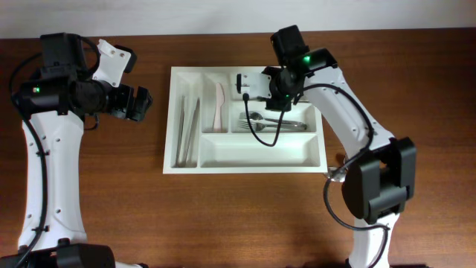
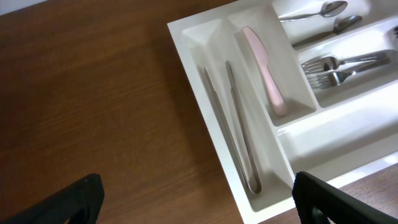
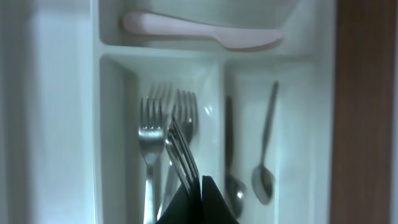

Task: Pack container
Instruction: 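Carry the grasped silver knife into the tray's middle compartment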

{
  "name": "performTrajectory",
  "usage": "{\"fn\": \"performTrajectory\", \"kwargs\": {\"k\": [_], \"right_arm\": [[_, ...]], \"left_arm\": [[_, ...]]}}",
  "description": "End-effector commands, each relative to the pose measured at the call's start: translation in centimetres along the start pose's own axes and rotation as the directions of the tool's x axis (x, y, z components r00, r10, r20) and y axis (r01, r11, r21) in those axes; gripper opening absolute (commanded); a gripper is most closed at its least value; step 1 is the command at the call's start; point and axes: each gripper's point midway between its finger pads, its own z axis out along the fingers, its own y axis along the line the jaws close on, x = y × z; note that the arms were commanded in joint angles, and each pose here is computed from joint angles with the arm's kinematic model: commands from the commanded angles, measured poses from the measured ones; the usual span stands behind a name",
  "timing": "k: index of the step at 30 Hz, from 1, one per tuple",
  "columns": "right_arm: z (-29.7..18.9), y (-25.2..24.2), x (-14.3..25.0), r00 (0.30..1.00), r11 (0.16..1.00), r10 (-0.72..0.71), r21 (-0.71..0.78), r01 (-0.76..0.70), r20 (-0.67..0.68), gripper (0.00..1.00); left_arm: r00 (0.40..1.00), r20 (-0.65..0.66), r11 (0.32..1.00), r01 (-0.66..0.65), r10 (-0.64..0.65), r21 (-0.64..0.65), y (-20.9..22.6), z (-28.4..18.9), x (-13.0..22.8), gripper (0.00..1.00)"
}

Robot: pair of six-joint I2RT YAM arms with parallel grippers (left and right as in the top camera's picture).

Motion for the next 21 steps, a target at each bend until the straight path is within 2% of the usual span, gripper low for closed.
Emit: {"fn": "performTrajectory", "kwargs": {"k": [1,6,7,8,9,11,12,16,18,21], "right_arm": [[1.0,1.1,-1.9,0.997,0.998,-0.011,-0.054,0.015,0.079,0.04],[1.1,1.4,-2.2,0.996,0.998,0.013,-0.068,-0.007,0.086,0.04],[1.2,1.4,-2.2,0.996,0.997,0.018,-0.070,-0.012,0.084,0.07],[1.2,1.3,-2.2,0.996,0.997,0.037,-0.065,-0.031,0.085,0.36],[1.2,1.1,-2.2,0.995,0.997,0.056,-0.061,-0.051,0.082,0.58],[0.9,0.5,-1.8,0.993,0.995,0.101,-0.031,-0.099,0.054,0.81],[0.4,0.0,-1.6,0.990,0.991,0.137,-0.007,-0.137,0.036,0.85],[-3.8,-2.3,0.0,0.945,0.941,0.317,0.154,-0.303,-0.077,0.87],[-6.5,-2.8,1.3,0.897,0.891,0.428,0.220,-0.397,-0.112,0.87],[-9.9,-2.4,3.6,0.813,0.812,0.568,0.243,-0.530,-0.125,0.87]], "left_arm": [[0.999,0.030,1.000,-0.021,0.021,-0.001,-0.3,-1.0,-0.5,0.99],[0.999,0.030,1.000,-0.021,0.021,-0.001,-0.3,-1.0,-0.5,0.99],[0.999,0.029,1.000,-0.021,0.021,-0.002,-0.3,-1.0,-0.5,0.99],[0.999,0.029,1.000,-0.021,0.021,-0.002,-0.3,-1.0,-0.5,0.99],[0.999,0.029,1.000,-0.021,0.021,-0.002,-0.3,-1.0,-0.5,0.99],[0.999,0.029,1.000,-0.021,0.021,-0.002,-0.3,-1.0,-0.5,0.99],[0.999,0.029,1.000,-0.021,0.021,-0.002,-0.3,-1.0,-0.5,0.99],[0.999,0.029,1.000,-0.021,0.021,-0.002,-0.3,-1.0,-0.5,0.99],[0.999,0.029,1.000,-0.021,0.021,-0.002,-0.3,-1.0,-0.5,0.99],[0.999,0.029,1.000,-0.021,0.021,-0.002,-0.3,-1.0,-0.5,0.99]]}}
